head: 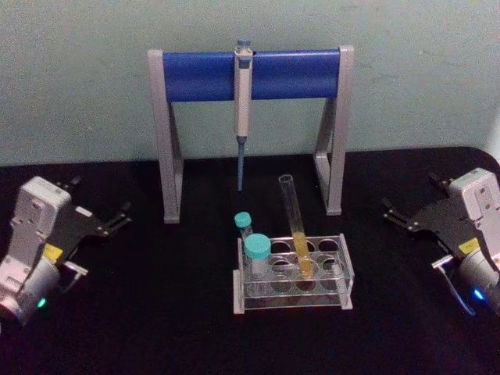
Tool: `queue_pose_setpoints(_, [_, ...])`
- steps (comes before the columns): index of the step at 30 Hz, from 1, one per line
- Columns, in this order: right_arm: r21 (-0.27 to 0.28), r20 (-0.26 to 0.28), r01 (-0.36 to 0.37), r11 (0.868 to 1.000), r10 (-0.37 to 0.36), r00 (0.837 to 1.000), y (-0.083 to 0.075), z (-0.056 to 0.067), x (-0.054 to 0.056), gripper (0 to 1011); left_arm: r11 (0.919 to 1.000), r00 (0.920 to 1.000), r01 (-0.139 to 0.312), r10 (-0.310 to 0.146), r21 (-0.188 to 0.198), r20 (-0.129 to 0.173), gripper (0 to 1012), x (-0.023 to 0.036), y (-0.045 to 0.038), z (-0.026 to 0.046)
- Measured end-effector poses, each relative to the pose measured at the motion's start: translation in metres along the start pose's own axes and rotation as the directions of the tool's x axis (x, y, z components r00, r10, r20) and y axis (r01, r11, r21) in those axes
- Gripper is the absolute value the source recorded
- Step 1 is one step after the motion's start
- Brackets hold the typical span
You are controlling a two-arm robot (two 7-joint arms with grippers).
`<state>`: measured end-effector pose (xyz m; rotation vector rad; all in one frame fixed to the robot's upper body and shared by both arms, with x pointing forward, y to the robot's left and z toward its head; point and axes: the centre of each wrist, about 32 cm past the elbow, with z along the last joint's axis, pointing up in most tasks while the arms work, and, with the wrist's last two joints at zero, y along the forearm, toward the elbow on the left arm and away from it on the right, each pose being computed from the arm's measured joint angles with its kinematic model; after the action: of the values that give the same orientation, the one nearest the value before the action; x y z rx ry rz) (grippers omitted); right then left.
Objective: Pick up the test tube from the test tube rack, shake it, then place it back into the test tube rack.
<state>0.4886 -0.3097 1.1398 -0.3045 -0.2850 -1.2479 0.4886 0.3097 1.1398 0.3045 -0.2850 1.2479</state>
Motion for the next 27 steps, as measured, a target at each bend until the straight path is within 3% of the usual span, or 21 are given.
queue_pose_setpoints(20, [0.001, -0.001, 0.001, 1.000, -0.001, 1.000, -0.0003, 0.0001, 0.0003, 1000, 1.0000, 1.0000, 0.000, 0.000, 0.000, 0.000, 1001, 0.0000, 0.0000, 0.0000])
queue_pose_setpoints(27, [0.046, -0.040, -0.016, 0.999, 0.018, 0.999, -0.0041, 0.0032, 0.0042, 1000, 1.0000, 1.0000, 0.000, 0.000, 0.000, 0.000, 1001, 0.0000, 0.0000, 0.0000])
